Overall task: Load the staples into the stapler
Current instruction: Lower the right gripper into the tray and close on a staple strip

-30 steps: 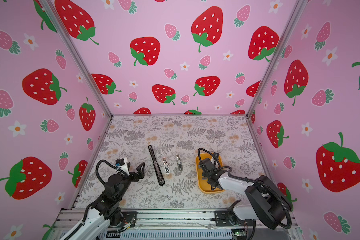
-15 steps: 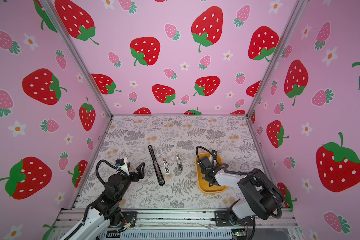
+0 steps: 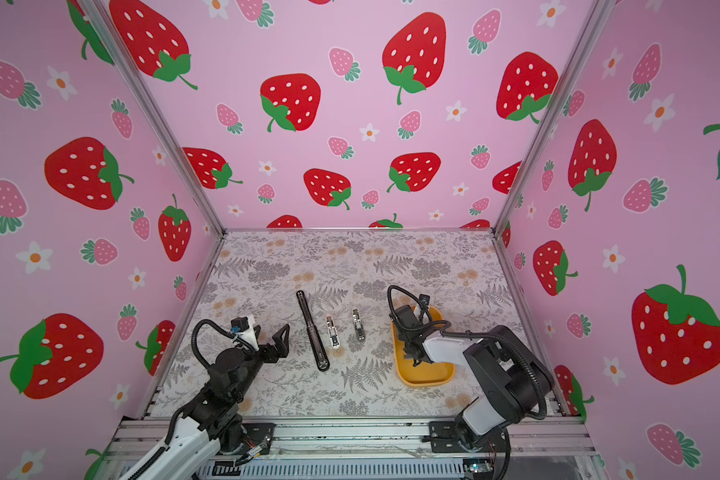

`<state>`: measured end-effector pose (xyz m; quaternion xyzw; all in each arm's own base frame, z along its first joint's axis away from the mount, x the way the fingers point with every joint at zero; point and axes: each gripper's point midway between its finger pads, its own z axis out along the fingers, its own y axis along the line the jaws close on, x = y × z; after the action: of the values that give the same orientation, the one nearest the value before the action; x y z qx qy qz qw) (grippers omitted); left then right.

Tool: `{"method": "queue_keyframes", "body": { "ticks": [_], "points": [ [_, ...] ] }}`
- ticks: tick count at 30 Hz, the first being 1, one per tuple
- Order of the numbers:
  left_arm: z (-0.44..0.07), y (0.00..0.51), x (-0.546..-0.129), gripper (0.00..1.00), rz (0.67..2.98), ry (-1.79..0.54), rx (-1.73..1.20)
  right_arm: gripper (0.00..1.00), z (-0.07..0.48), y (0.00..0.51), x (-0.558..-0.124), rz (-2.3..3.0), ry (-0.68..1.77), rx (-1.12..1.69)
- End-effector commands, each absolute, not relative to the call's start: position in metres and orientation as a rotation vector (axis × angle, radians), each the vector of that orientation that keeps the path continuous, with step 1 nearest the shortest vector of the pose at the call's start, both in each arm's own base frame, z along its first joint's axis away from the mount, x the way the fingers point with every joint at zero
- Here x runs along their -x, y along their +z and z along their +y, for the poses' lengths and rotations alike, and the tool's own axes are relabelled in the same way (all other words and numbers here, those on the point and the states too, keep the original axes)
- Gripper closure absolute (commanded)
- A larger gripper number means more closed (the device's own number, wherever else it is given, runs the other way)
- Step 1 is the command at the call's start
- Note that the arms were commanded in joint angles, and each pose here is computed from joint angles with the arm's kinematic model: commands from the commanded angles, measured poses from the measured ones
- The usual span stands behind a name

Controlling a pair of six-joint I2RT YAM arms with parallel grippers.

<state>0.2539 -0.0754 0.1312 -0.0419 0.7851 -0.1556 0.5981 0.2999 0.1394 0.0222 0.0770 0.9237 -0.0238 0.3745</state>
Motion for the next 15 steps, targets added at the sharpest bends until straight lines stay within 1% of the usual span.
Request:
{"method": "queue_keyframes", "body": {
  "ticks": [1,7,9,13,15],
  "points": [
    [-0.0716,0.1325,-0.2543,0.01,1.816,-0.352,0.122,0.53,0.1135,0.0011,-0.2754,2.461,-0.214,-0.172],
    [-0.0715,0.1322,-0.2544,0.01,1.817,-0.351,0.122,0.56,0.1103,0.0014,-0.2667,2.464,-0.185,-0.165],
    [-0.0712,0.1329,-0.2545,0.01,1.814,-0.351,0.123,0.59,0.1106,0.0009,-0.2658,2.466,-0.178,-0.161],
    [-0.0717,0.1324,-0.2543,0.01,1.817,-0.353,0.122,0.68,0.1122,0.0006,-0.2665,2.472,-0.180,-0.145],
    [-0.0716,0.1329,-0.2544,0.01,1.815,-0.353,0.123,0.71,0.1116,-0.0001,-0.2660,2.474,-0.183,-0.145]
  ]
}}
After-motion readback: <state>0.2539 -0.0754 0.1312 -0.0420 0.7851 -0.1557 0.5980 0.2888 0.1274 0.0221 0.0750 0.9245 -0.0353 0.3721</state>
